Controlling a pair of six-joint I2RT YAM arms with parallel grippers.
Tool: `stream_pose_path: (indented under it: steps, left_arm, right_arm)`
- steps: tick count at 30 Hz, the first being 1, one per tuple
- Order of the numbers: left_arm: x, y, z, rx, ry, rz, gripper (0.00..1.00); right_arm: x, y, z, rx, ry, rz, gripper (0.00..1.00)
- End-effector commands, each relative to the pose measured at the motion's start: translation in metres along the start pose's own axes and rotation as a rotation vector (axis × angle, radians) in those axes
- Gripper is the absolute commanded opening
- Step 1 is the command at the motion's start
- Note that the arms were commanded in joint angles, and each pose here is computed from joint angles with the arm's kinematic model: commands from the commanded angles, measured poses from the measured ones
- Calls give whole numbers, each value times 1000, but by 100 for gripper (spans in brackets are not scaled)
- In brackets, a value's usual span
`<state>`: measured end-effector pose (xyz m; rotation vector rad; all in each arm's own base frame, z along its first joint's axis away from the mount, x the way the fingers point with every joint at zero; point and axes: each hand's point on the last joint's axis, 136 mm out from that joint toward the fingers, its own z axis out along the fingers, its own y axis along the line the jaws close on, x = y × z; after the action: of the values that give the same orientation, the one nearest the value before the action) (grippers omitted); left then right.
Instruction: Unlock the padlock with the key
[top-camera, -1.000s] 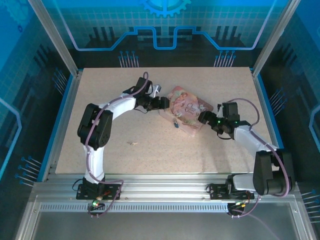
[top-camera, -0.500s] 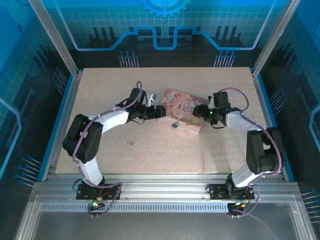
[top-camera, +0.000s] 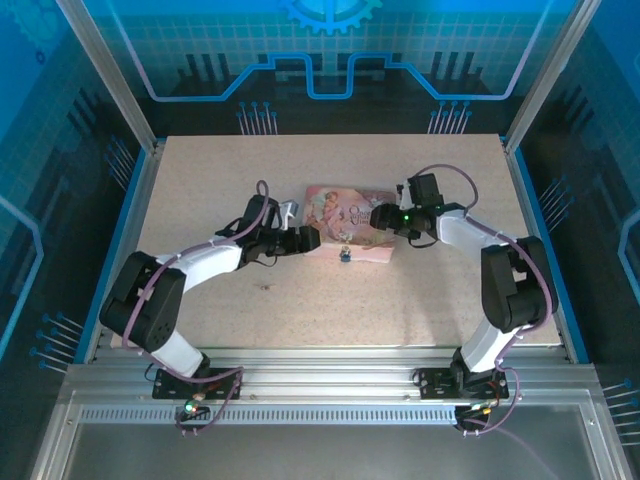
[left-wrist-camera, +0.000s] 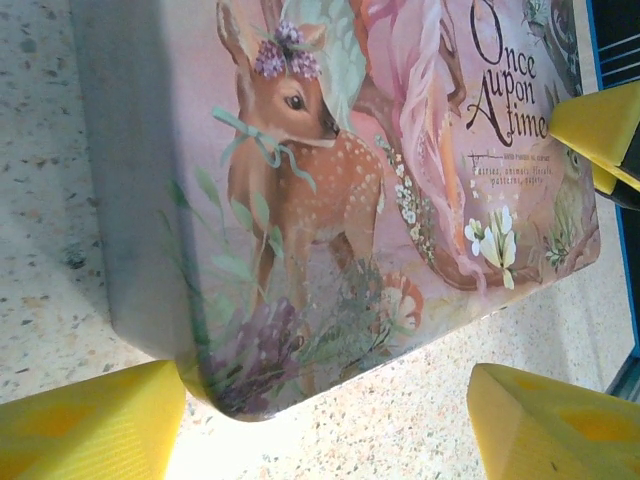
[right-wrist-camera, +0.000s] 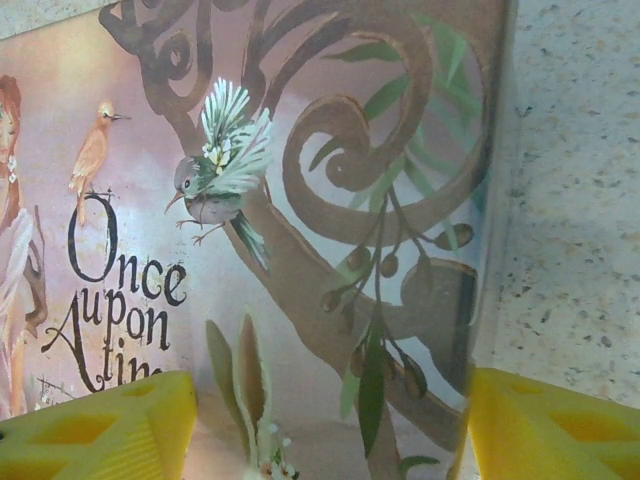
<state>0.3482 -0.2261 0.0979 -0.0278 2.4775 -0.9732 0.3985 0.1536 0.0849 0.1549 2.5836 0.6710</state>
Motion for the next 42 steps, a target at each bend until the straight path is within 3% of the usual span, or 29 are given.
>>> stream_pose_path:
  steps: [1,14,23,32,42]
  left_arm:
    - [4,-7,-6,6,-6,8,77]
    - [0,5,-37,-87,-81,-24,84]
    - [9,14,-74,-185,-99,-75,83]
    - [55,47,-111,-366,-35,-217,76]
    - [98,91,-102,-512,38,-346,59]
  right_arm:
    - [19,23,7,-77,87,-26,73]
    - [6,16,-16,-15,31,-51,82]
    - [3,13,-60,51,-47,-84,81]
    - [41,34,-99,-3,-78,-171,75]
    - [100,48,-108,-23,-53,-238,69]
